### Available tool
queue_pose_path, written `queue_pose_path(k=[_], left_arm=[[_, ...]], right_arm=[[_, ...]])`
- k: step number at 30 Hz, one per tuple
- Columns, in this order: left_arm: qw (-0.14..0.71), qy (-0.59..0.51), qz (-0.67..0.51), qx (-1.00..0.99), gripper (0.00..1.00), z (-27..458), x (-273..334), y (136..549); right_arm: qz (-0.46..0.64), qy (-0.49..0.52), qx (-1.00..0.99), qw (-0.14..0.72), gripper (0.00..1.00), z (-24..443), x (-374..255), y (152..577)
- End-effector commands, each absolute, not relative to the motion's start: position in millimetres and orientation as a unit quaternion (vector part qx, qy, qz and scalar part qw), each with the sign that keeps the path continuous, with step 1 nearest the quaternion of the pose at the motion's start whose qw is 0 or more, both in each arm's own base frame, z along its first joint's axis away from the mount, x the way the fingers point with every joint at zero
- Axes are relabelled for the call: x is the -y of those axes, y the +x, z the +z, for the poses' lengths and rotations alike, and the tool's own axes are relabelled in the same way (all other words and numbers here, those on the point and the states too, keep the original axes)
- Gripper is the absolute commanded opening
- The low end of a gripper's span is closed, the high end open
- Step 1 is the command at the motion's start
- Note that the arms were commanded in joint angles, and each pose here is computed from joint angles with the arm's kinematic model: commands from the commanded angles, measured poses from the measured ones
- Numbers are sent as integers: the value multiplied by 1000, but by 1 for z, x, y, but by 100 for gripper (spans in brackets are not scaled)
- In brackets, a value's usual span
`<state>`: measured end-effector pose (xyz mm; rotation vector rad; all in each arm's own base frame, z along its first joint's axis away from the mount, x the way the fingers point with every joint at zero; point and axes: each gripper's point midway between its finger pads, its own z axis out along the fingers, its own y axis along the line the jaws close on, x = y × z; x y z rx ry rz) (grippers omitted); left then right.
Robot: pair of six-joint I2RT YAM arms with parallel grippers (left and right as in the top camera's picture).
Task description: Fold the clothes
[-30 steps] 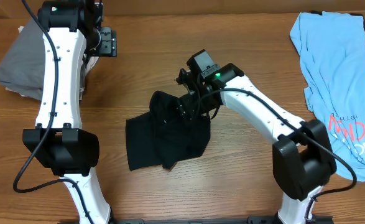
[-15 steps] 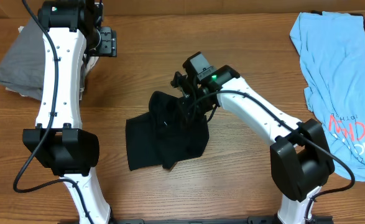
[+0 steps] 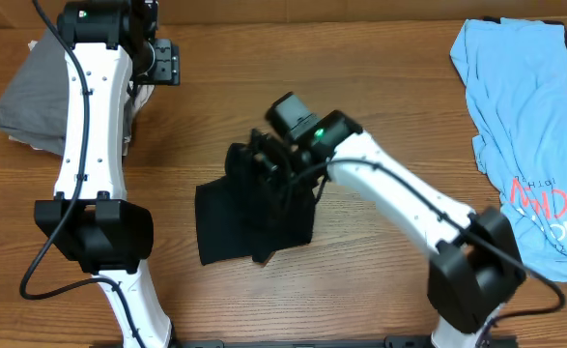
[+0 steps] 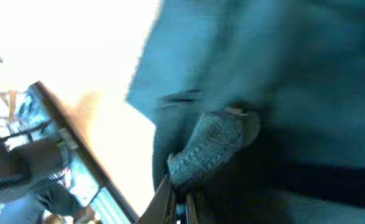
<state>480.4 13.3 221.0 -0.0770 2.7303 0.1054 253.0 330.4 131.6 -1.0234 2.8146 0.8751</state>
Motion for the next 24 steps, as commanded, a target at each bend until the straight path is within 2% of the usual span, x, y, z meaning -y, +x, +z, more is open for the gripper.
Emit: queue_pose_path(k=[1,6,7,9,10,11,13,21,22,24], left_arm=[[205,-37,38,-977,73,218,-27,483],[208,-54,41,-976,73,219,-44,484],[208,-57,42,-975,73,219,-47,483],[207,-62,43,-975,73,219,-52,483],[207,-63,43,-975,73,219,-53,482],[206,-65,43,-975,73,219,-55,482],[206,-66,44,-975,73,219,-56,482],[206,-66,44,-975,74,219,-56,482],[206,-66,44,-975,74,219,-56,482],[206,-68,43,-975,74,219,-56,482]], right_arm=[[313,-401,-860,28,4,165,-369,208],[310,-456,-834,20,4,154,-402,167],[305,-462,-833,21,9,152,-404,163],[293,-467,-834,26,58,150,-404,161],[289,-467,-835,28,68,149,-403,163],[287,-466,-836,28,73,149,-403,163],[285,-456,-843,28,77,149,-398,171],[260,-311,-914,10,77,153,-334,243],[256,-295,-920,6,76,150,-323,250],[249,-273,-929,-2,69,142,-305,260]])
